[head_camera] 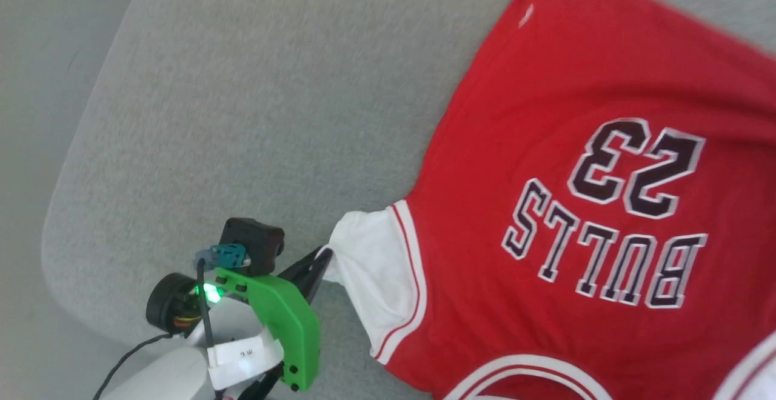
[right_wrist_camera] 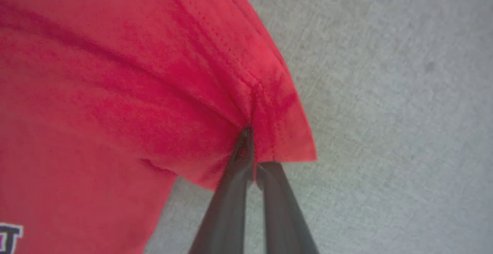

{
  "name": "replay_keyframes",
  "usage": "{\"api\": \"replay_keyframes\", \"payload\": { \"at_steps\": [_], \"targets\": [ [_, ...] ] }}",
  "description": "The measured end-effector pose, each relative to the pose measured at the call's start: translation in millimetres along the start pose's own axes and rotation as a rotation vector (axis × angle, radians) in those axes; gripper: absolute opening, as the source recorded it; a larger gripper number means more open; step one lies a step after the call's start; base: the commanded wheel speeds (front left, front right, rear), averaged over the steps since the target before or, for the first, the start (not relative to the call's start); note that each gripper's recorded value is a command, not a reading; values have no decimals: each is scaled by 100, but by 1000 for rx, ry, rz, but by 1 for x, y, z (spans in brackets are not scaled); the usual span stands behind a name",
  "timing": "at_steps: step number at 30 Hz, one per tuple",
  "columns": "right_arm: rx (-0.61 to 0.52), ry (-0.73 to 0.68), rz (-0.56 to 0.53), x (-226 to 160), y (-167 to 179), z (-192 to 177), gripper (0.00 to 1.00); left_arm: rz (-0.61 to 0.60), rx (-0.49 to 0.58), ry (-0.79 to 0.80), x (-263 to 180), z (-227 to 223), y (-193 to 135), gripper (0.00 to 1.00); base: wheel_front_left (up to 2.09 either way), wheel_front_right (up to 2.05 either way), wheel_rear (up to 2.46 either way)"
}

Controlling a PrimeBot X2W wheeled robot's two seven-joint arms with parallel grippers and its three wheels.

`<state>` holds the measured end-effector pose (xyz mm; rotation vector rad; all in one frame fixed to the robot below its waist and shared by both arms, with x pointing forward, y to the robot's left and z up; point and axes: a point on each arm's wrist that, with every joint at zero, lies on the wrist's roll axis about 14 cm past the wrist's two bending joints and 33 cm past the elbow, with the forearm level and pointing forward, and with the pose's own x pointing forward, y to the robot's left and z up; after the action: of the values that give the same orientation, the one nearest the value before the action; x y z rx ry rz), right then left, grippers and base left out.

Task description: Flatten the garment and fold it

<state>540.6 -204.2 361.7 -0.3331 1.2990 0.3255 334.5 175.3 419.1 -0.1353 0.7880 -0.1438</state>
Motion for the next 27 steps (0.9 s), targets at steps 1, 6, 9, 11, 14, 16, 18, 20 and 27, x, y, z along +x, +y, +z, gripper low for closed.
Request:
{"api": "replay_keyframes", "payload": {
  "at_steps": [1, 6, 9, 11, 14, 16, 18, 20, 27],
  "targets": [
    [-1, 14, 0, -3, 1, -11, 0, 1, 4, -9, -2, 2, 0, 0, 0, 0, 0],
    [1, 63, 1, -25, 3, -65, 0, -14, -4, -34, -11, 5, -7, 0, 0, 0, 0],
    [12, 78, 3, -39, 4, -98, 0, -22, -10, -51, -16, 6, -12, 0, 0, 0, 0],
    [26, 93, 3, -50, 3, -125, 0, -29, -9, -66, -18, 7, -16, 0, 0, 0, 0],
    [69, 104, 17, -61, 5, -158, 0, -44, -6, -88, -20, 10, -23, 0, 0, 0, 0],
    [88, 107, 16, -69, 6, -177, 0, -58, -4, -96, -21, 10, -28, 0, 0, 0, 0],
    [113, 115, 19, -76, 9, -196, 0, -66, 4, -107, -22, 11, -31, 0, 0, 0, 0],
    [138, 120, 31, -81, 15, -213, 0, -72, 12, -117, -23, 13, -33, 0, 0, 0, 0],
    [212, 147, 61, -85, 39, -256, 0, -92, 26, -153, -25, 22, -41, 0, 0, 0, 0]
  ]
}}
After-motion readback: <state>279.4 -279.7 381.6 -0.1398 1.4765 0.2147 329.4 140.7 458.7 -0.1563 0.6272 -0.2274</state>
